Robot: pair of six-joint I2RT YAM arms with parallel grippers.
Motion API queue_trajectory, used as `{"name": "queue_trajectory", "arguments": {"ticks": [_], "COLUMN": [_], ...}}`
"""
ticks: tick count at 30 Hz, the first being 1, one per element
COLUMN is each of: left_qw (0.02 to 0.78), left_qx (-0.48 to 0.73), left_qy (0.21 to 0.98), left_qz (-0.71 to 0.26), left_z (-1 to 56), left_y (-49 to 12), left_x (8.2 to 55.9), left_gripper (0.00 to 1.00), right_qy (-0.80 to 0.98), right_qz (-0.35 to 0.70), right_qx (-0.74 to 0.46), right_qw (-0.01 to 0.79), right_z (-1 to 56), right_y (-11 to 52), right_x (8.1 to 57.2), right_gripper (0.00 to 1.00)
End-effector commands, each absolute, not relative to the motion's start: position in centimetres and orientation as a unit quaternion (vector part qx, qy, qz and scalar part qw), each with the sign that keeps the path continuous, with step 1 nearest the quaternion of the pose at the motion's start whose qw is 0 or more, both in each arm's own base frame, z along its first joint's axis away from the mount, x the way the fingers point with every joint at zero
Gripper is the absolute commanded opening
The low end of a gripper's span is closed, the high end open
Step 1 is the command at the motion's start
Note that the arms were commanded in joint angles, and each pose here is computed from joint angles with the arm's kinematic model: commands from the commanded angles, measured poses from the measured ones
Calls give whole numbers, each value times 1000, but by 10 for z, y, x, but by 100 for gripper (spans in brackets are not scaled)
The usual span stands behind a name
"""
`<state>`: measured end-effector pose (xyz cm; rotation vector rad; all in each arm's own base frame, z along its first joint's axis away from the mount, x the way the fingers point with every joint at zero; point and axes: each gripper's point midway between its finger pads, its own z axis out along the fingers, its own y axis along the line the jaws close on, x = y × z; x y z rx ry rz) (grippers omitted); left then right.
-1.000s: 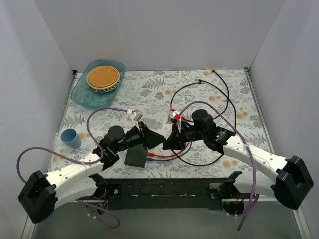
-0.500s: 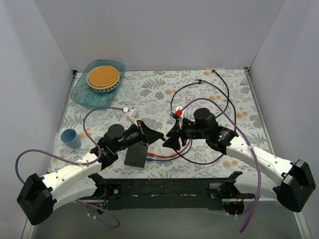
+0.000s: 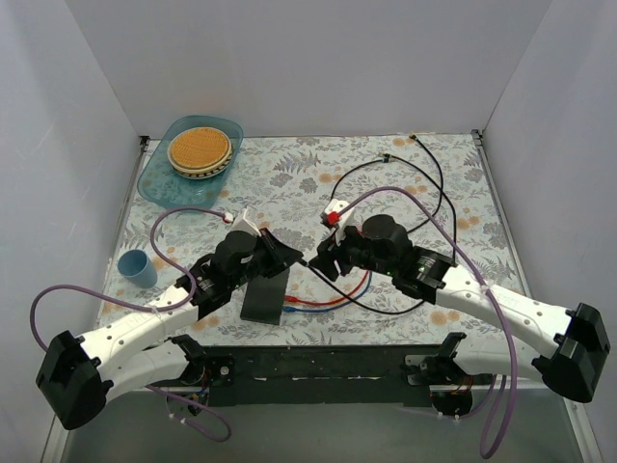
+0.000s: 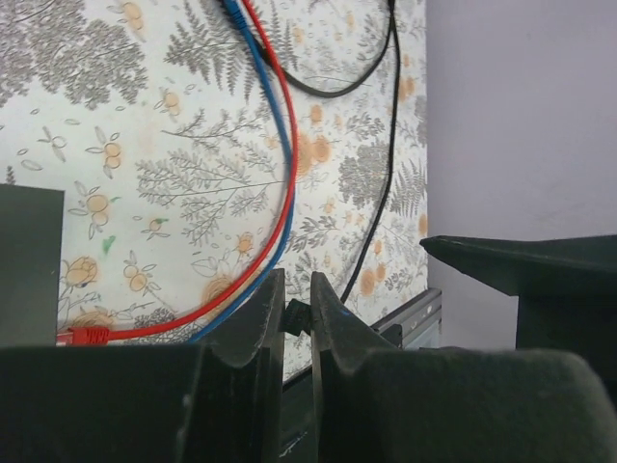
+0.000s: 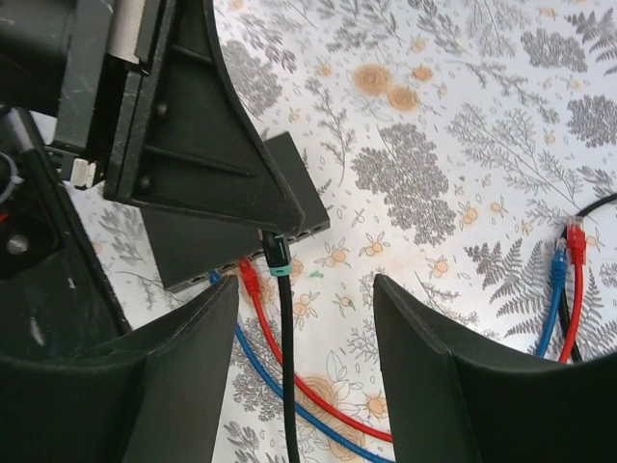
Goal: Insert the plug into the switch port
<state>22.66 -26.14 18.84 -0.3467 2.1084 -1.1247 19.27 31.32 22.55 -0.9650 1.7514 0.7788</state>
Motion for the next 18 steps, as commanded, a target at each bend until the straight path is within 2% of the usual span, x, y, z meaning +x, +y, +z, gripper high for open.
{"name": "queue_trajectory", "arguments": {"ticks": [1, 12, 18], "left_qw": [355, 357, 359], "left_qx": [-179, -175, -172], "left_qy": [818, 816, 811], "left_qz": [-415, -419, -428], "left_z": [188, 190, 194], "left_y": [-254, -255, -257], "left_x": [235, 235, 234], "left_gripper": [0, 0, 0], "right_qy": [730, 729, 730], "right_qz": [250, 235, 237], "right_qx": [-384, -415, -417], "right_qw": [507, 491, 487], "right_z": [227, 203, 194], "right_y": [319, 333, 338], "right_x": [210, 204, 204], "right_gripper": [63, 62, 58]}}
